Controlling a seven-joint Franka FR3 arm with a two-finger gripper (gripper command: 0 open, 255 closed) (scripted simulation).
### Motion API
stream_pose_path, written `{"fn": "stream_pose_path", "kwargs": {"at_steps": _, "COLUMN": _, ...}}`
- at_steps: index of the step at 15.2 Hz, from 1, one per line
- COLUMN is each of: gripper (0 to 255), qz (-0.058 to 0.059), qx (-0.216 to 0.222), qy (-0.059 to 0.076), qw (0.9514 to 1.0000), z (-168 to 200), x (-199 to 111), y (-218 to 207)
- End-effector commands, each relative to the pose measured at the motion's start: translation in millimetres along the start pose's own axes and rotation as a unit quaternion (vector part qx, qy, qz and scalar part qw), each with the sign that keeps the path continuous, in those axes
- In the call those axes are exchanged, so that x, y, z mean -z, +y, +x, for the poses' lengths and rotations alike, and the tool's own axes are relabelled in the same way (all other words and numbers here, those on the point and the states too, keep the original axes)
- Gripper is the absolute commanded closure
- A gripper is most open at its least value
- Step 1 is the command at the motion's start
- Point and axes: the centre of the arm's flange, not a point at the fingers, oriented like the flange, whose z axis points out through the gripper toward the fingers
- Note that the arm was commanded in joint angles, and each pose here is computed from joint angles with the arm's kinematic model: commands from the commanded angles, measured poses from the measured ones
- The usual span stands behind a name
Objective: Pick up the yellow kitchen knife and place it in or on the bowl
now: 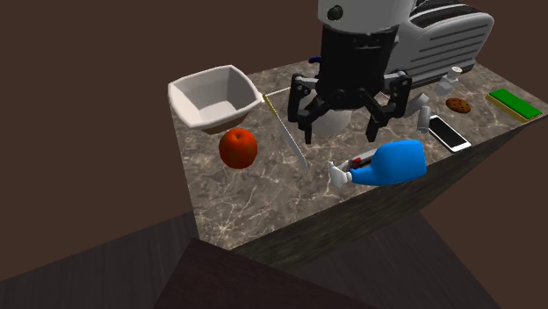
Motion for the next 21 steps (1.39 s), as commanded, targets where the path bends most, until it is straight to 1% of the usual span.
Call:
{"fn": "stream_pose_path", "kwargs": {"at_steps": 1, "gripper": 0, "qz": 0.002, "qx": 0.017, "qy": 0.006, "qw": 0.9998, "z": 23, "x": -18, "y": -4}}
{"fn": "stream_pose_path", "kwargs": {"at_steps": 6, "gripper": 0, "qz": 0.006, "qx": 0.059, "qy": 0.019, "qw": 0.9981, "z": 75, "x": -53, "y": -12}}
{"fn": "stream_pose_path", "kwargs": {"at_steps": 11, "gripper": 0, "qz": 0.01, "qx": 0.1, "qy": 0.032, "qw": 0.9944, "z": 126, "x": -86, "y": -24}}
{"fn": "stream_pose_path", "kwargs": {"at_steps": 16, "gripper": 0, "qz": 0.014, "qx": 0.141, "qy": 0.045, "qw": 0.9888, "z": 178, "x": -117, "y": -42}}
{"fn": "stream_pose_path", "kwargs": {"at_steps": 21, "gripper": 0, "qz": 0.018, "qx": 0.182, "qy": 0.058, "qw": 0.9813, "z": 228, "x": -147, "y": -63}}
